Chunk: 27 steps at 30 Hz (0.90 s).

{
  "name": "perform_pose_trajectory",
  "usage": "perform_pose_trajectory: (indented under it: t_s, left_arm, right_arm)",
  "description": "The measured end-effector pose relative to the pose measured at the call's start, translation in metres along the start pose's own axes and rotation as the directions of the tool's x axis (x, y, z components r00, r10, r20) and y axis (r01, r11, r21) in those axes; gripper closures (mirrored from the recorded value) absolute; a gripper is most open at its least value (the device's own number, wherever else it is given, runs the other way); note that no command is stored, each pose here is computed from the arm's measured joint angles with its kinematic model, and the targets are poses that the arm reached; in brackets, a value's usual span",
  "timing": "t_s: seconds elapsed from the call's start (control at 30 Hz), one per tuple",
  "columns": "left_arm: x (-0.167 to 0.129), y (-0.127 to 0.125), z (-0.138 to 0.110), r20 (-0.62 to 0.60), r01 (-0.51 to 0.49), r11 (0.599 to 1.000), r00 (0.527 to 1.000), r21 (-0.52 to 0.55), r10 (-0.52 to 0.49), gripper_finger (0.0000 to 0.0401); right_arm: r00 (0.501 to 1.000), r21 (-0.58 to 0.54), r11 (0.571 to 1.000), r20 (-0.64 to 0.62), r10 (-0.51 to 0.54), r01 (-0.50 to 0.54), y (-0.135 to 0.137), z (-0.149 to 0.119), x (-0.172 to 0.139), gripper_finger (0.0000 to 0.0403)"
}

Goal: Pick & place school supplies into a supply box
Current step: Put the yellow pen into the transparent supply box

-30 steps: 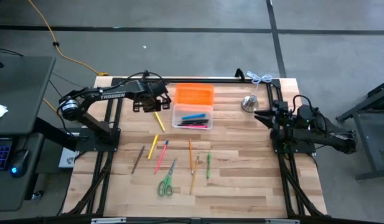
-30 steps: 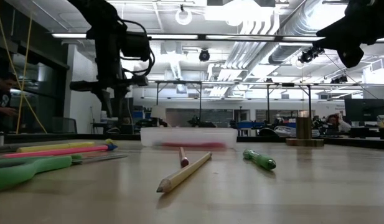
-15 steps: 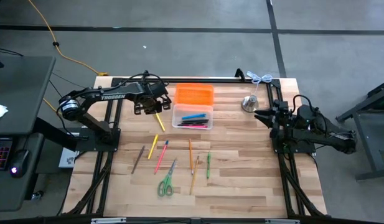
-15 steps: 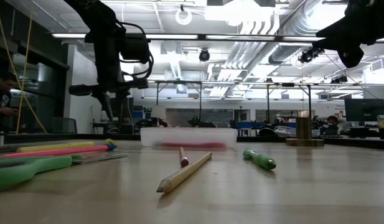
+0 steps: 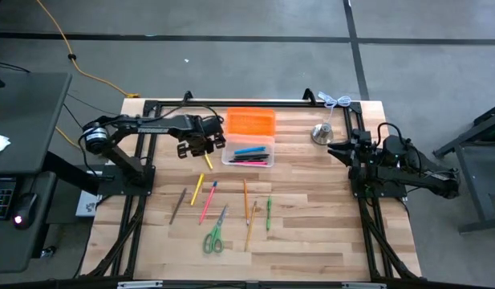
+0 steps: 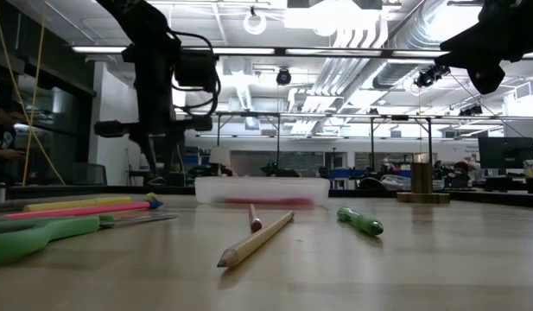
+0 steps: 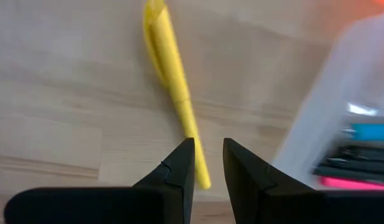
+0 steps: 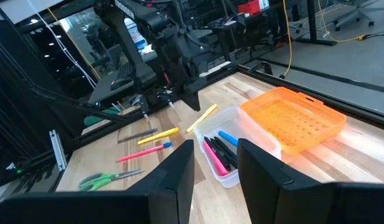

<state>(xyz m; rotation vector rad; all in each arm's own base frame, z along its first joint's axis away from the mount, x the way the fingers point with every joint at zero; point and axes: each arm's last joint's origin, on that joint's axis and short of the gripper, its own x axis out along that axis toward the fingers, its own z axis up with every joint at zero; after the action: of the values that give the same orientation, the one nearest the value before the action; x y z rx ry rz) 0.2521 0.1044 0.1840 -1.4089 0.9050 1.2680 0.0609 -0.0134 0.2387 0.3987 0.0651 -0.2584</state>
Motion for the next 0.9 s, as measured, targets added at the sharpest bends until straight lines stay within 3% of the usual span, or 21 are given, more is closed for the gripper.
perform_pose_trajectory:
  t_s: [0.9]
  left_arm:
    - [0.048,-0.006,-0.007,-0.075,-0.139,0.990,0.988,-0.035,0.136,0.0290]
  right_arm:
    - [0.999,0.000,0.999,-0.019,0.046,-0.046,0.001,-0.001,0.000,0.0304]
